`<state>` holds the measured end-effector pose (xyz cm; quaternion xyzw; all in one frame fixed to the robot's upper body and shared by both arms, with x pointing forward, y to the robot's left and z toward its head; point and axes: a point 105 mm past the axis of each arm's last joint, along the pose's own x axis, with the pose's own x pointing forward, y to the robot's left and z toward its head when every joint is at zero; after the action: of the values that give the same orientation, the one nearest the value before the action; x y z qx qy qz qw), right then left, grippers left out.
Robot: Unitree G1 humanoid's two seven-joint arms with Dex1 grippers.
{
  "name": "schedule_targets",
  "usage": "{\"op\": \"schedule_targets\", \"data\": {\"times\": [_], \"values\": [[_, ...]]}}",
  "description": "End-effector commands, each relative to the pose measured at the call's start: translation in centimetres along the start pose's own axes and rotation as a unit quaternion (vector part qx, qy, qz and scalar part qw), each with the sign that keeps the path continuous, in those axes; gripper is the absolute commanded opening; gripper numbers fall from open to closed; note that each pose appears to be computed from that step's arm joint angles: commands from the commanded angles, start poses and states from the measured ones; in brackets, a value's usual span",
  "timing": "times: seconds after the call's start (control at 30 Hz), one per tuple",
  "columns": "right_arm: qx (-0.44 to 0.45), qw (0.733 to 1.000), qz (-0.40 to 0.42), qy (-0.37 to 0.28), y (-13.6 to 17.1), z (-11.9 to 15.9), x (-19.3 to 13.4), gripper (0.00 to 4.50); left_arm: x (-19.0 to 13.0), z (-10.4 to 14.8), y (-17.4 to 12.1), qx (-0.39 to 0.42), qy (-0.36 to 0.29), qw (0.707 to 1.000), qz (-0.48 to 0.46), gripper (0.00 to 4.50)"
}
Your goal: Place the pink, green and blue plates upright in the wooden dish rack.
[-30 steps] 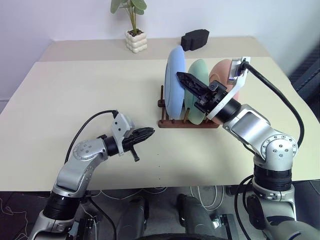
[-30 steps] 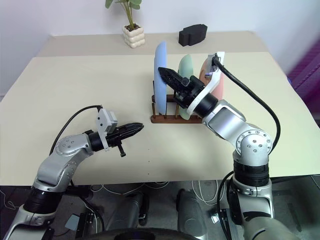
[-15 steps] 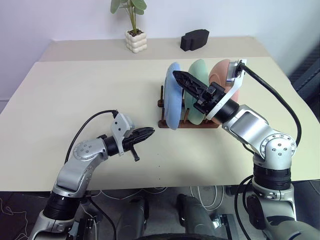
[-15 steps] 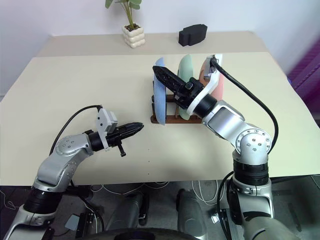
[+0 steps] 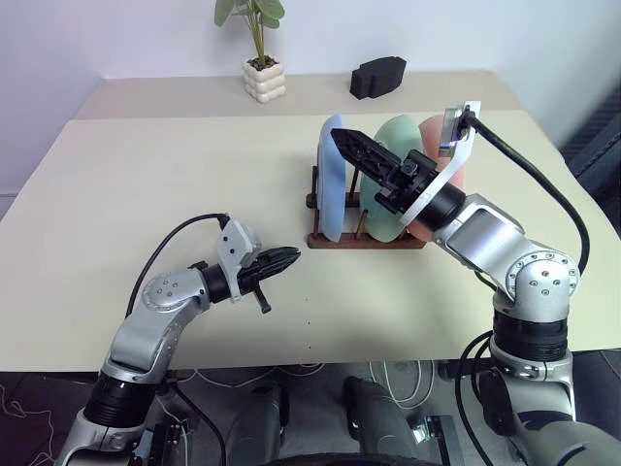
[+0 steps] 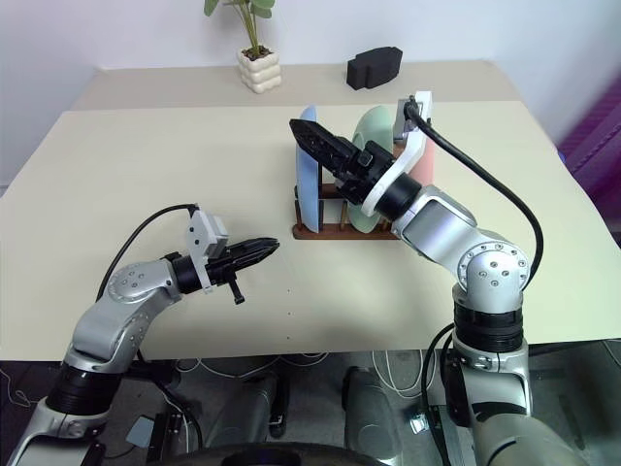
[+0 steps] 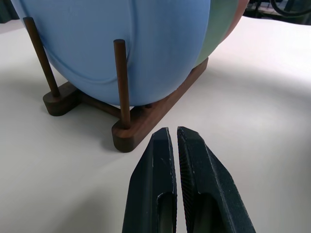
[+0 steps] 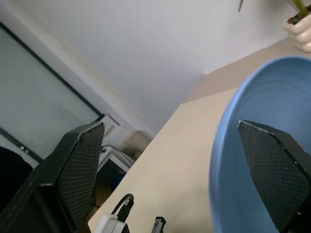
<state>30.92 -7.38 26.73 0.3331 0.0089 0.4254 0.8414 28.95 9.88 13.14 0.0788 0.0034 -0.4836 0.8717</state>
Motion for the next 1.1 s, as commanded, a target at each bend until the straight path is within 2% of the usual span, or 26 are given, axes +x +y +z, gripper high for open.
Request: {"op": "schedule_targets", "data": {"times": [0.03, 0.13, 0.23, 0.33, 0.4, 0.5, 0.57, 0.63, 0.7, 0.8, 0.97, 1.1], "values": [[-0.04, 0.999, 0.031, -0.01, 1.9, 1.2, 0.2, 4.45, 0.0, 1.3, -0.3, 0.02, -0.022, 1.0, -0.005, 0.2], [-0.058, 0.997, 0.04, -0.013, 2.4, 1.7, 0.2, 4.45, 0.0, 1.3, -0.2, 0.02, -0.022, 1.0, -0.005, 0.2], [-0.119, 0.992, 0.05, -0.013, 3.2, 2.8, -0.1, 4.45, 0.0, 1.4, -0.3, 0.02, -0.023, 1.0, -0.005, 0.2], [-0.213, 0.974, 0.069, -0.023, 4.6, 5.0, -1.1, 4.45, -0.1, 1.5, -0.2, 0.019, -0.025, 0.999, -0.004, 0.2], [-0.299, 0.951, 0.066, -0.042, 4.9, 7.6, -2.6, 4.45, -0.2, 1.6, -0.1, 0.02, -0.026, 0.999, -0.001, 0.2], [-0.385, 0.921, 0.024, -0.054, 3.6, 10.6, -5.2, 4.45, -0.4, 1.6, 0.2, 0.021, -0.025, 0.999, 0.008, 0.2], [-0.411, 0.909, -0.029, -0.066, 1.1, 13.1, -8.5, 4.45, -0.8, 1.3, 0.6, 0.022, -0.021, 0.999, 0.017, 0.2], [-0.417, 0.905, -0.056, -0.069, -0.4, 14.2, -11.0, 4.45, -1.1, 1.2, 0.9, 0.023, -0.017, 0.999, 0.024, 0.2], [-0.404, 0.909, -0.091, -0.052, -3.4, 13.7, -14.2, 4.45, -1.6, 1.1, 1.7, 0.022, -0.016, 0.999, 0.044, 0.2], [-0.373, 0.916, -0.147, -0.009, -7.7, 11.3, -18.4, 4.45, -2.5, 0.7, 2.7, 0.017, -0.013, 0.997, 0.077, 0.2], [-0.355, 0.915, -0.189, 0.038, -11.5, 7.8, -21.0, 4.45, -3.2, 0.2, 3.0, 0.006, -0.013, 0.994, 0.108, 0.2], [-0.34, 0.916, -0.2, 0.072, -13.6, 5.7, -21.3, 4.45, -3.7, -0.6, 3.0, -0.001, -0.009, 0.991, 0.132, 0.2]]}}
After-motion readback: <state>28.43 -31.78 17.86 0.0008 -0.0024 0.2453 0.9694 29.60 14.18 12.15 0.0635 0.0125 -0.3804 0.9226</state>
